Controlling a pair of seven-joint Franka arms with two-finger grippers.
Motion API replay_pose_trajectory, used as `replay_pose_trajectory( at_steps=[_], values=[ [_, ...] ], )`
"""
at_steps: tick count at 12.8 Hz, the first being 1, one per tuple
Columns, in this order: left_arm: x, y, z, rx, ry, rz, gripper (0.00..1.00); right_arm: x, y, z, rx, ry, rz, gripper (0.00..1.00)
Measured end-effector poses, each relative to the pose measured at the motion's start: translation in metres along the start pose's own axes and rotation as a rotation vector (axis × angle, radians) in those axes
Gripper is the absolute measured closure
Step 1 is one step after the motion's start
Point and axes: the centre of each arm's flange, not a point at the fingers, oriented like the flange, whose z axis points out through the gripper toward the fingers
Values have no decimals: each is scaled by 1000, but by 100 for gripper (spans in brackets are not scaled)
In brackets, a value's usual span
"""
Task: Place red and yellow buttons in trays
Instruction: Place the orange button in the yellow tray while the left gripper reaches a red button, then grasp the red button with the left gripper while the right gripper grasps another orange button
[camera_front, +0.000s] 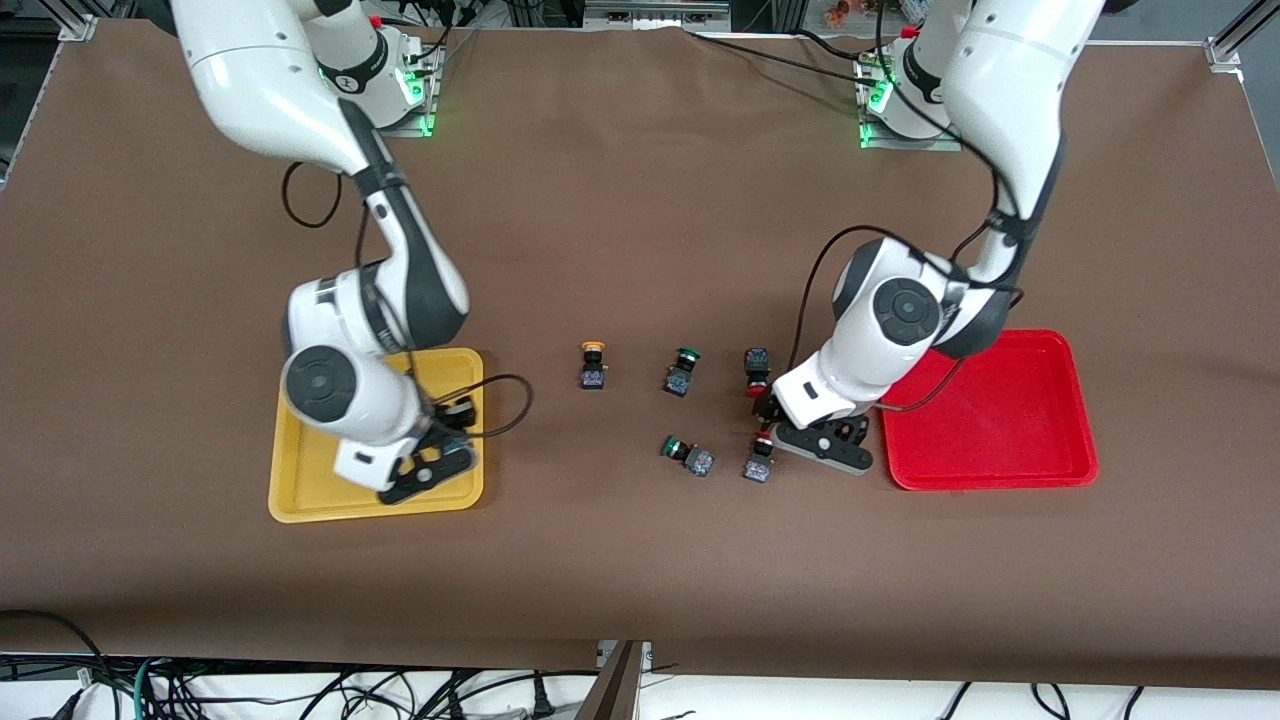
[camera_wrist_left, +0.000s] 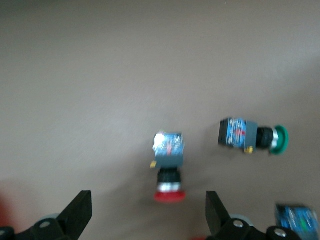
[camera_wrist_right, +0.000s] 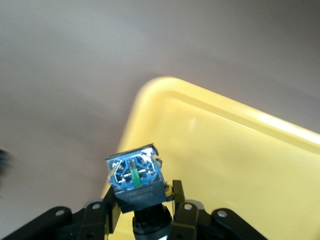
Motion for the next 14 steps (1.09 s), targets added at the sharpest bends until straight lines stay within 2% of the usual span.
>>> replay_pose_trajectory(
  at_steps=[2,3,6,7,8,11,13,14],
  values=[
    [-7,6,34,-9,40,9,0,-12,43,33,-12,3,24,56],
    [-10,9,47,-13,57,14,0,-17,54,50,-13,3,39,50],
    [-19,13,76,-21,118,28,0,-20,57,57,27,9,75,17],
    [-21,12,82,-19,133,43,7,-19,50,48,54,5,93,5],
    [-22,12,87,-18,136,57,19,-17,40,35,80,-8,128,0],
    [-19,11,85,-14,149,73,56,-5,-42,11,125,-46,326,0],
    [-15,11,77,-13,156,78,59,-1,-132,16,161,-83,477,0],
    [-11,11,67,-11,138,79,59,-2,-176,20,159,-91,533,0]
  ],
)
